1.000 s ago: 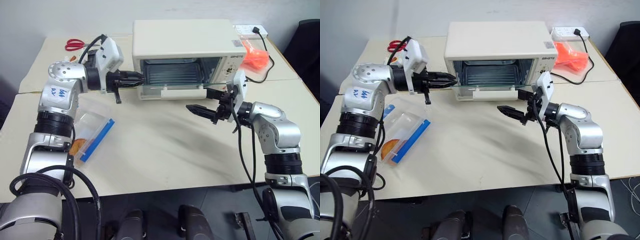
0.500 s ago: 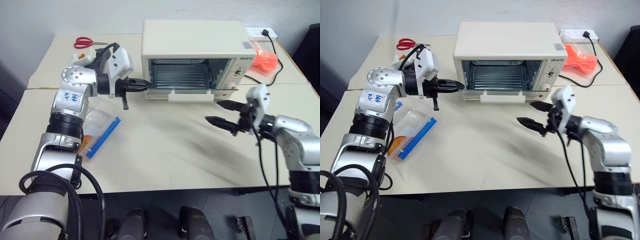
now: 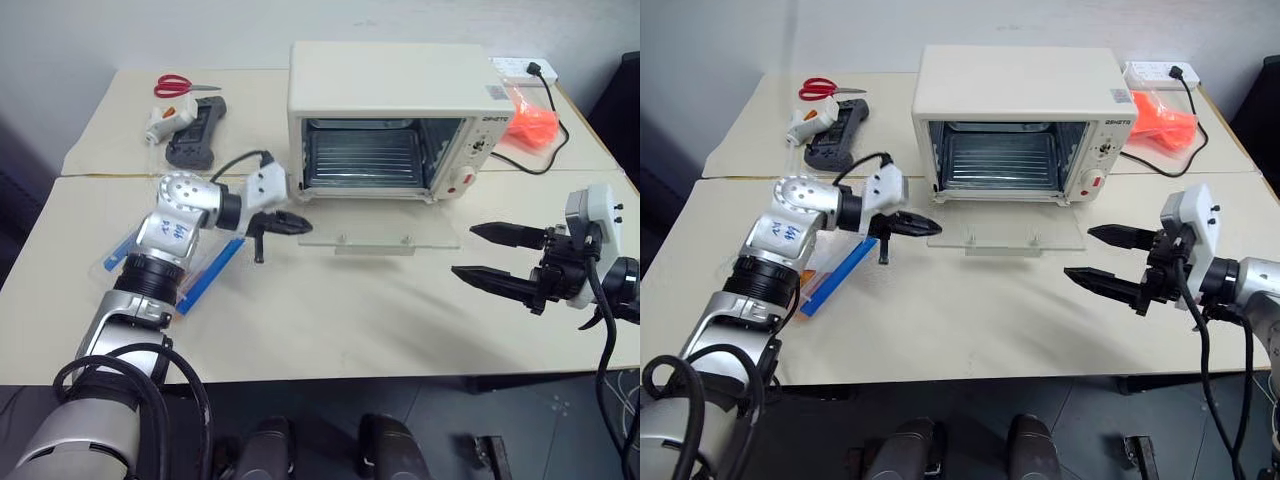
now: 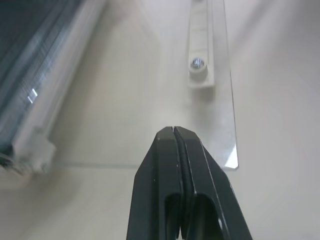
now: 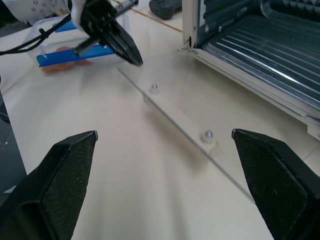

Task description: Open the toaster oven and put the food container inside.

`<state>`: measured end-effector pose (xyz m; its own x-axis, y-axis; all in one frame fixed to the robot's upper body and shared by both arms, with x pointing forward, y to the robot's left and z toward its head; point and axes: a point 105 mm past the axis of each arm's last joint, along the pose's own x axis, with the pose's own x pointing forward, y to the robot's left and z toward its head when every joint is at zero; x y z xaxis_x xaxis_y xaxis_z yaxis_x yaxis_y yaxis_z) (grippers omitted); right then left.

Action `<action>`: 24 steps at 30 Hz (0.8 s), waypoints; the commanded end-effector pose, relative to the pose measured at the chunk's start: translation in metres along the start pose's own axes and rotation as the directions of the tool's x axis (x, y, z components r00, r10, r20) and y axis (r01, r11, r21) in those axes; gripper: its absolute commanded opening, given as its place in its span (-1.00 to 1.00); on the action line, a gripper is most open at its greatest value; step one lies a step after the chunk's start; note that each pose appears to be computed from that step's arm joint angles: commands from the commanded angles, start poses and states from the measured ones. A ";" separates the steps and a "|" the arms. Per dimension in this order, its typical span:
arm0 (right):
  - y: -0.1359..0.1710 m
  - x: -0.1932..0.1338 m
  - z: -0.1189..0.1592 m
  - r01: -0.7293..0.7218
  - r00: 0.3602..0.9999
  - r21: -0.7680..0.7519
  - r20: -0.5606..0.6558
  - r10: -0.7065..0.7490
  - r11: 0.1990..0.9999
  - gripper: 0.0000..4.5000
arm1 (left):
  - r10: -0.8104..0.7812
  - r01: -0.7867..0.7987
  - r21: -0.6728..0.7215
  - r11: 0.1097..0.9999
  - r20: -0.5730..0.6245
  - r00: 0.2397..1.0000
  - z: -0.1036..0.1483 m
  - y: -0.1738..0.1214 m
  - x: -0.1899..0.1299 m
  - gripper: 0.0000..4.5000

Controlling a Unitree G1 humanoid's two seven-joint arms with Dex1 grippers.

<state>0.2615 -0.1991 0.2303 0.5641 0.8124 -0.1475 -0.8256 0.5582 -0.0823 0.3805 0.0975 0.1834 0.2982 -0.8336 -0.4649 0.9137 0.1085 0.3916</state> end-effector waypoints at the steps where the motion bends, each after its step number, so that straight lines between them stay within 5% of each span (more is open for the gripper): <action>1: 0.005 0.000 0.019 -0.001 0.999 -0.054 0.051 0.003 0.999 1.00 | 0.041 -0.040 0.046 0.998 -0.018 0.999 0.009 0.003 0.006 -0.99; 6: 0.006 0.005 0.026 -0.011 0.997 -0.061 0.075 0.016 0.998 1.00 | 0.095 -0.096 0.022 0.995 0.015 0.995 0.022 0.005 -0.002 -0.99; 13: 0.011 0.014 0.041 -0.076 0.992 -0.100 0.096 0.085 0.992 1.00 | 0.296 -0.277 -0.140 0.950 0.132 0.946 0.058 0.010 -0.063 -0.99; 21: 0.013 0.021 0.050 -0.191 0.977 -0.112 0.068 0.200 0.975 1.00 | 0.629 -0.596 -0.475 0.648 -0.108 0.770 0.033 -0.034 -0.159 -0.07; 24: 0.014 0.025 0.056 -0.262 0.960 -0.088 0.073 0.269 0.961 1.00 | 0.745 -0.700 -0.548 0.458 -0.192 0.639 0.021 -0.051 -0.185 0.37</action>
<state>0.2696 -0.1628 0.2724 0.3628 0.9269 -0.0955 -0.9288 0.3514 -0.1180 0.2860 0.2215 0.2579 0.8708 -0.4447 -0.2096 0.4669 0.8816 0.0695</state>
